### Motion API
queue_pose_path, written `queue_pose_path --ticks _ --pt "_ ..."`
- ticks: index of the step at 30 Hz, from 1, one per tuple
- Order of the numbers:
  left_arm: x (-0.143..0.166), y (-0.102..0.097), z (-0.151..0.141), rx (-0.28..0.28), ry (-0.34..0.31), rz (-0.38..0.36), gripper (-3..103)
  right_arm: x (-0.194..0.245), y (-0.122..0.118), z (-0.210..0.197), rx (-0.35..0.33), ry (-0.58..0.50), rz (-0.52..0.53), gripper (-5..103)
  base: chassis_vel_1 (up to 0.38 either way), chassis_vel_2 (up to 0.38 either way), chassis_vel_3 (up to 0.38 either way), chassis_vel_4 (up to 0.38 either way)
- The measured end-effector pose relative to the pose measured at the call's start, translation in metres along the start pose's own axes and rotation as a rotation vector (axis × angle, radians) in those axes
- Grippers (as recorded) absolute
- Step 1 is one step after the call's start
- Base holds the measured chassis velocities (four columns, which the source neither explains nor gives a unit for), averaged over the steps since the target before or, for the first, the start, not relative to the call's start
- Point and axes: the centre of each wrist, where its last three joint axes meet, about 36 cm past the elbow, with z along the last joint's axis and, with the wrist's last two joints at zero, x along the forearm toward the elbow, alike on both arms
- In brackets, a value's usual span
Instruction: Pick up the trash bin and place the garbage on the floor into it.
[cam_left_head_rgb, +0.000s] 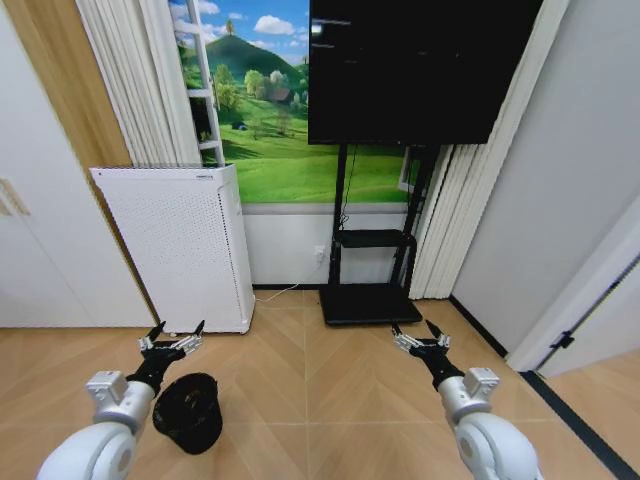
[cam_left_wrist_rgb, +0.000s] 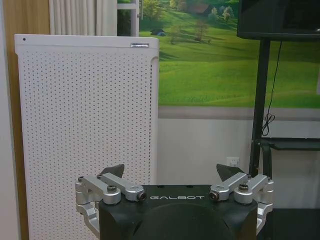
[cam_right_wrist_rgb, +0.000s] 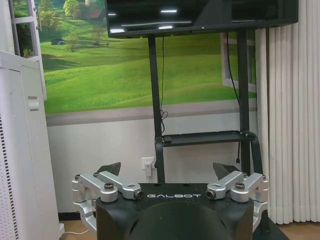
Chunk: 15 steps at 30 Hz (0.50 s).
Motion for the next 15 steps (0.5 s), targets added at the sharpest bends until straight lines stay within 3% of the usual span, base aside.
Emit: queue_pose_path --ticks 15 --pt "0.0017 -0.0017 -0.0001 0.008 -0.008 -0.001 100 0.0041 -0.0019 -0.0028 0.008 -0.004 0.001 100 0.000 0.000 0.000 0.000"
